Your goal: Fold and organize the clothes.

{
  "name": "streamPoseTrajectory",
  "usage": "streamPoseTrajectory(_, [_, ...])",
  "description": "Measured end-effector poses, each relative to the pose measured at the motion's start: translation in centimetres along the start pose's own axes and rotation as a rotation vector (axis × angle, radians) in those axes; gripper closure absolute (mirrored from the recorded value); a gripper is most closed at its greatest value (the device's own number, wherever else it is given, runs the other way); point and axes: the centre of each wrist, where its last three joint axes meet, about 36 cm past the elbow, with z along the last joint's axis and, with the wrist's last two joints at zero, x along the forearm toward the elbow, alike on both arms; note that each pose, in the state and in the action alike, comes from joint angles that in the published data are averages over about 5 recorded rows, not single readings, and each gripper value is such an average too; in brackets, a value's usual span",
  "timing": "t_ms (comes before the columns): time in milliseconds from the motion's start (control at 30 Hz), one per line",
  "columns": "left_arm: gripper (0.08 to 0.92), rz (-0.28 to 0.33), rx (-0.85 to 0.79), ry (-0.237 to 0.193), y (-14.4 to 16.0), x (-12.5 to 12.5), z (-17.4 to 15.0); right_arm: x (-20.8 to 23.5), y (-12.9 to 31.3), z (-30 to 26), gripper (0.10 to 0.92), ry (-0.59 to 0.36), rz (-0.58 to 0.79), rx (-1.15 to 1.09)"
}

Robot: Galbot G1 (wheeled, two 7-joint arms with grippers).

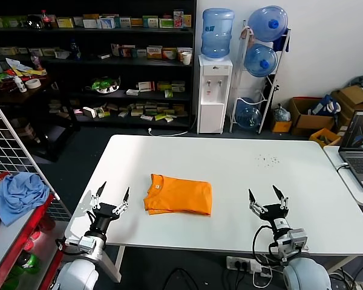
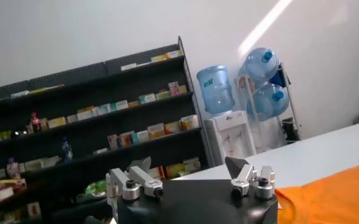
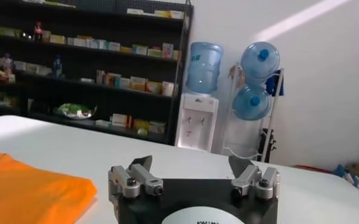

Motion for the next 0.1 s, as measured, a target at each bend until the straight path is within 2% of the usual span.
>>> streamPoseTrajectory(100, [0.177,0.002,-0.002,0.002,0.04,0.05,-0.10,0.04,0.00,0.01,0.200,-0.001,0.000,0.000])
